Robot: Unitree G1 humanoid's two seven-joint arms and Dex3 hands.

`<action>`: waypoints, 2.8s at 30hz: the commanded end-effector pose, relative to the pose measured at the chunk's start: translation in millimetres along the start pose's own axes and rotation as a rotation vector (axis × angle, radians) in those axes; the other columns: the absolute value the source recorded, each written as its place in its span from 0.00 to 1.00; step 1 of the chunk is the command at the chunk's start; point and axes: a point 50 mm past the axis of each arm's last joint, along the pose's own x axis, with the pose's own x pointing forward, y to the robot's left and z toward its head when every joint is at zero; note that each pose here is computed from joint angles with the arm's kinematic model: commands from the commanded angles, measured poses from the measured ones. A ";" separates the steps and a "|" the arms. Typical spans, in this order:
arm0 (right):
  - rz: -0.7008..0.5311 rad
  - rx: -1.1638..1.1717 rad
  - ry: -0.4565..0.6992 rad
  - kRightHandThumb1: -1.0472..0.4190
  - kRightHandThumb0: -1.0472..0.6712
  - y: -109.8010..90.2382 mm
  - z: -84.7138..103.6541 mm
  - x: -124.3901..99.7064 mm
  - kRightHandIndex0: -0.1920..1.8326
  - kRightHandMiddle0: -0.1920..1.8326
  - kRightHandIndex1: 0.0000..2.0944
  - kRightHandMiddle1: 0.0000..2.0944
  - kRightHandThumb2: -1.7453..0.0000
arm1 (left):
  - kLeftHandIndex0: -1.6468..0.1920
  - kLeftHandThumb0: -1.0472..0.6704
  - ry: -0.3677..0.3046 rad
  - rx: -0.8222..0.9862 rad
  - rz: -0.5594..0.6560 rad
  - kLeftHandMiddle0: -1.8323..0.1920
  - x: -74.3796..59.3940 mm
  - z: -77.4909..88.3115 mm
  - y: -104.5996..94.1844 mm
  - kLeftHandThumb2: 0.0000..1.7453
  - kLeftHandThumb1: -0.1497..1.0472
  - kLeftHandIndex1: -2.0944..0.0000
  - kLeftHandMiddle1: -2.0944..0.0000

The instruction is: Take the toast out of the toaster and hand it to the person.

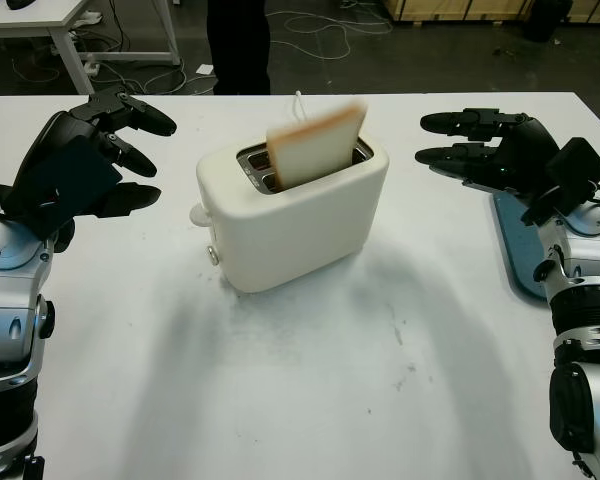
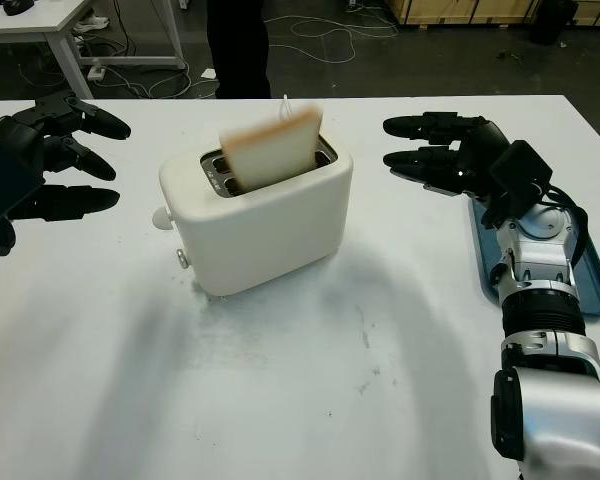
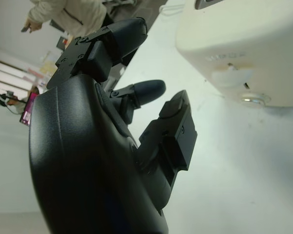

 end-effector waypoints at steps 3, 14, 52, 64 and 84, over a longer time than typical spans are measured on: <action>-0.008 -0.012 -0.019 0.20 0.33 0.4 4.2 1.8 0.59 0.52 0.00 0.00 1.00 | 0.74 0.89 -0.011 -0.006 0.013 0.73 -0.5 2.7 2.0 0.13 0.89 0.44 0.31; -0.007 -0.061 -0.066 0.21 0.35 -5.0 21.3 6.9 0.57 0.51 0.00 0.00 1.00 | 0.74 0.89 -0.018 -0.003 0.009 0.72 0.4 1.7 0.4 0.13 0.89 0.43 0.29; 0.512 -1.079 -0.385 0.29 0.29 102.1 174.7 69.0 0.58 0.56 0.02 0.00 1.00 | 0.76 0.88 -0.014 -0.033 0.027 0.77 -6.4 -0.9 -6.6 0.19 0.89 0.42 0.27; 0.541 -1.185 -0.394 0.26 0.33 113.7 158.1 74.4 0.61 0.60 0.05 0.02 1.00 | 0.77 0.89 -0.013 -0.032 0.031 0.76 -4.7 0.1 -7.1 0.20 0.89 0.41 0.27; 0.452 -1.176 -0.362 0.26 0.34 109.0 128.1 86.5 0.34 0.59 0.60 0.01 1.00 | 0.78 0.89 -0.009 -0.035 0.026 0.78 -4.9 -1.3 -9.7 0.20 0.89 0.40 0.26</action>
